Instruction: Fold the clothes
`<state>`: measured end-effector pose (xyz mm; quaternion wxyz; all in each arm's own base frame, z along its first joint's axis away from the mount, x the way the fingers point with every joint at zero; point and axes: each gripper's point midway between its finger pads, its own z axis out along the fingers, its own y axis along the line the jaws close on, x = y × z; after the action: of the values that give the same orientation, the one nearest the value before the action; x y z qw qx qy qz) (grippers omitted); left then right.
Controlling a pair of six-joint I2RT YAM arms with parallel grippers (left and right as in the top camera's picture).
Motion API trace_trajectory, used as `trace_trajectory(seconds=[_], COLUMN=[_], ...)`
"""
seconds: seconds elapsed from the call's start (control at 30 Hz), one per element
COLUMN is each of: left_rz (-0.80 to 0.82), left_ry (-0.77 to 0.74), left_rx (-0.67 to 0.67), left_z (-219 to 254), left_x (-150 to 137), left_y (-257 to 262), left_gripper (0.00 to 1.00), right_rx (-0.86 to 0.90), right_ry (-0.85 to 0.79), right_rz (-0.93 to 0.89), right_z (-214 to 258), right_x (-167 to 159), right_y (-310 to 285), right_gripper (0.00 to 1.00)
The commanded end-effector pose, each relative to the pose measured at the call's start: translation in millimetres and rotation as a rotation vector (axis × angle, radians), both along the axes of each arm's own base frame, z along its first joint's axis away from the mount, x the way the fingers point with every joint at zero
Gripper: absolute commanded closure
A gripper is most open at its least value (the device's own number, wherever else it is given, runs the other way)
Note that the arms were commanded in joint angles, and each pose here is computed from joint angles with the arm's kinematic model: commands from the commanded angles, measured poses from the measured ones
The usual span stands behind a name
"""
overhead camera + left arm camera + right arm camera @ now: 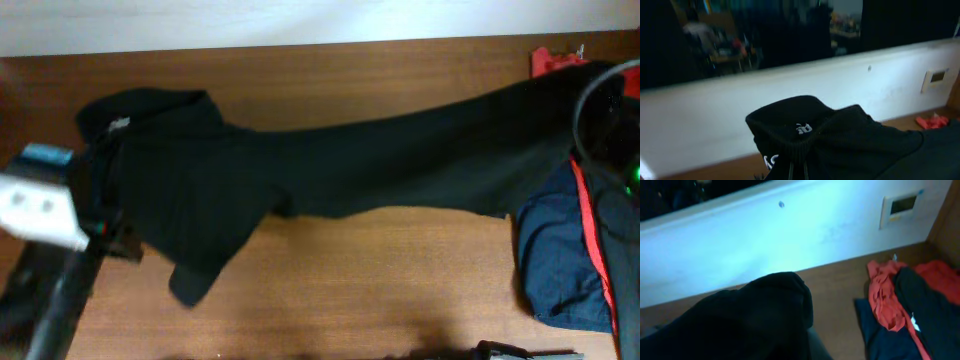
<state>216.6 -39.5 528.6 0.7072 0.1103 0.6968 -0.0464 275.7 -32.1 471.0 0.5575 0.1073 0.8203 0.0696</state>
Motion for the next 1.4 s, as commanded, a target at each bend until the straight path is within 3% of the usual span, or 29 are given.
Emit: trace_trajectory(seconds=[0.0,0.13,0.27,0.5,0.53,0.63,0.67,0.7,0.77,0.8,0.83,0.9,0.93,1.1,1.2,1.37], left_rz=[0.019,0.042,0.040,-0.025,-0.060,-0.118,-0.137,-0.167,-0.186,-0.178,-0.169,-0.156,-0.151,-0.124,-0.135,-0.063], left_ry=[-0.069,-0.035,0.060,0.333,0.387,0.468,0.488,0.501,0.515,0.523,0.530,0.536,0.536,0.559,0.618,0.636], left_rx=[0.036,0.037,0.042,0.045,0.039,0.025,0.020,0.011,-0.038,-0.071,-0.096,-0.116,-0.117,-0.109,-0.049,0.007], left_z=[16.1,9.8,-11.1,-97.3,-122.9,-176.3,-195.2,-218.1,-251.7,-261.7,-268.6,-267.1,-260.8,-219.7,-202.7,-173.9], left_x=[-11.6,4.2,44.0,162.3,192.8,248.0,266.0,287.8,320.0,330.8,338.5,344.1,342.3,314.2,269.3,215.3], left_y=[3.5,7.1,5.7,-7.8,-14.6,-25.9,-29.7,-35.9,-42.1,-42.3,-40.9,-36.1,-33.2,-16.6,-15.2,-1.4], left_gripper=[1.00,0.99,0.99,0.98,0.96,0.94,0.93,0.90,0.66,0.44,0.34,0.16,0.13,0.08,0.08,0.07], right_rx=[-0.015,0.006,0.028,0.158,0.180,0.193,0.198,0.200,0.205,0.210,0.214,0.226,0.231,0.264,0.288,0.261], right_ry=[-0.029,0.000,0.084,0.352,0.401,0.473,0.481,0.477,0.450,0.433,0.425,0.420,0.423,0.444,0.527,0.620], right_rz=[-0.057,-0.059,-0.059,0.054,0.080,0.112,0.118,0.129,0.160,0.173,0.168,0.143,0.124,0.018,-0.014,0.034], right_z=[9.6,2.3,-21.5,-114.7,-138.4,-187.0,-201.8,-216.6,-234.7,-239.0,-240.7,-233.1,-227.3,-200.8,-203.4,-213.9], right_x=[-11.5,-12.3,13.0,105.3,127.1,171.3,186.8,205.2,232.2,241.2,244.5,239.0,232.7,189.3,155.4,132.6], right_y=[-8.3,-7.3,-14.3,-14.6,-11.5,-6.8,-5.4,-3.7,0.4,0.9,-4.1,-19.1,-28.0,-69.8,-79.4,-72.2], right_gripper=[0.95,0.95,0.95,0.95,0.95,0.95,0.90,0.80,0.54,0.47,0.44,0.40,0.39,0.37,0.34,0.34])
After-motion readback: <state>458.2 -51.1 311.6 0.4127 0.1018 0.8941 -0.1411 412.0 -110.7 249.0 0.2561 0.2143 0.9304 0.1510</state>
